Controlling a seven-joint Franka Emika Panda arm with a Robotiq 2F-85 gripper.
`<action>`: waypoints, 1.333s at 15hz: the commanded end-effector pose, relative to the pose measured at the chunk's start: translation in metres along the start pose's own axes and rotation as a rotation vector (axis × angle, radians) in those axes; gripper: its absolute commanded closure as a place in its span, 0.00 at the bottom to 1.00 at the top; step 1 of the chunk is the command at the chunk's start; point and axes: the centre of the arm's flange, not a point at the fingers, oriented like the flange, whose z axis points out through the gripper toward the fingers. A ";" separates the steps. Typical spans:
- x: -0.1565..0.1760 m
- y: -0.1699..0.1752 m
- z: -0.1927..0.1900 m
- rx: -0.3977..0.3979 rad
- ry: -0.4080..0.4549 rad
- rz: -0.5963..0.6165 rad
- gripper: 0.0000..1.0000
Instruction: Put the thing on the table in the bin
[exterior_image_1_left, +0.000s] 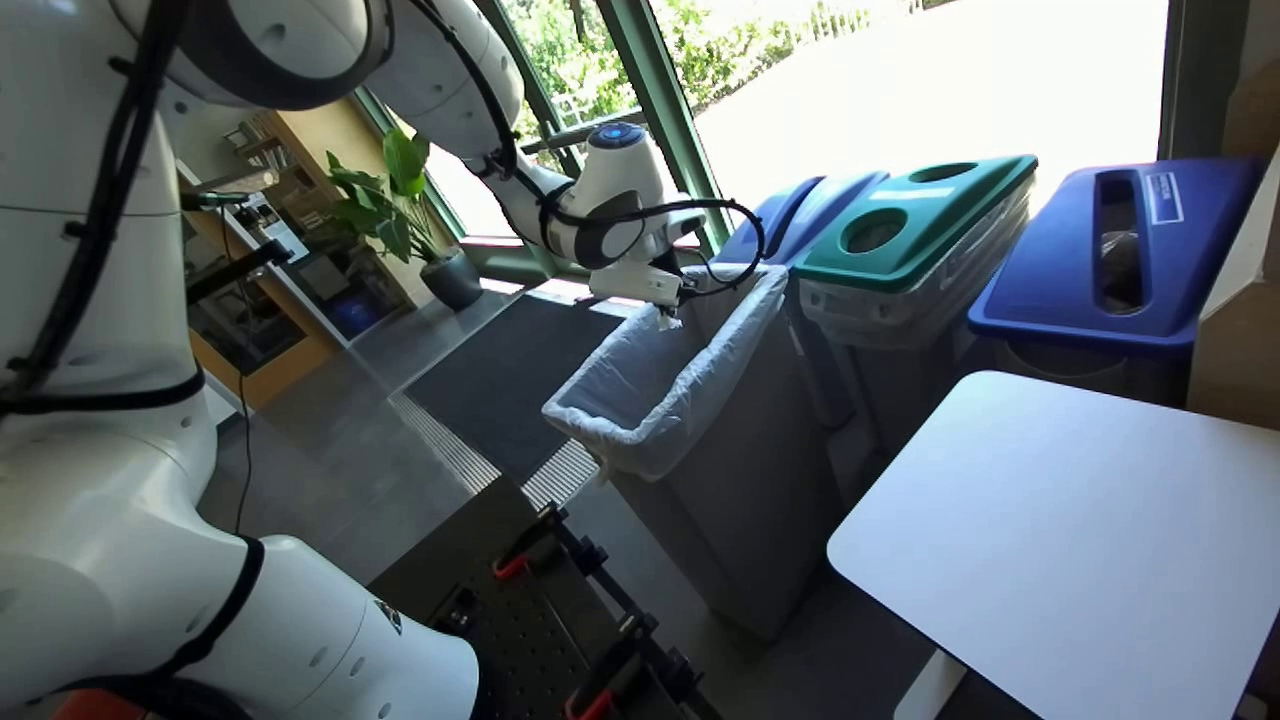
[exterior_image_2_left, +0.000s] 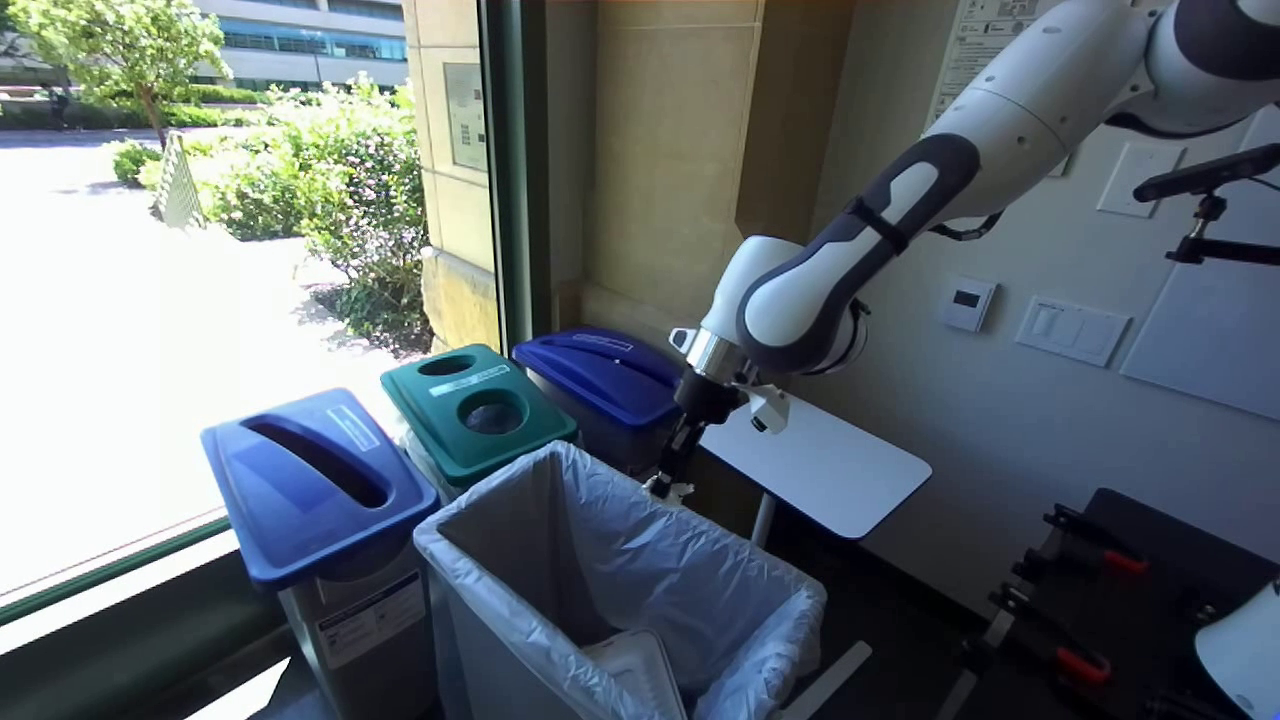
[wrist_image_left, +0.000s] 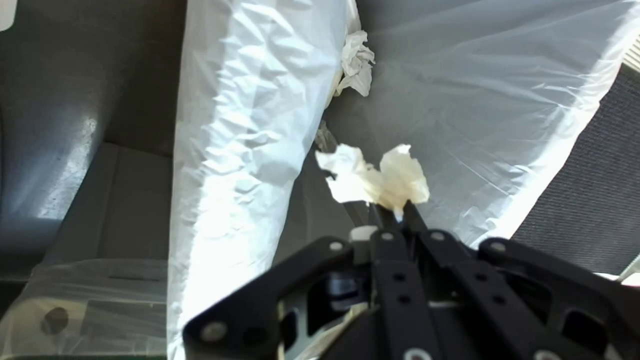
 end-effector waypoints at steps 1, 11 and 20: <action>0.018 -0.017 0.001 -0.007 0.044 -0.048 0.99; 0.032 -0.046 0.004 -0.046 0.023 -0.183 0.16; 0.037 -0.039 -0.033 0.048 0.055 -0.263 0.00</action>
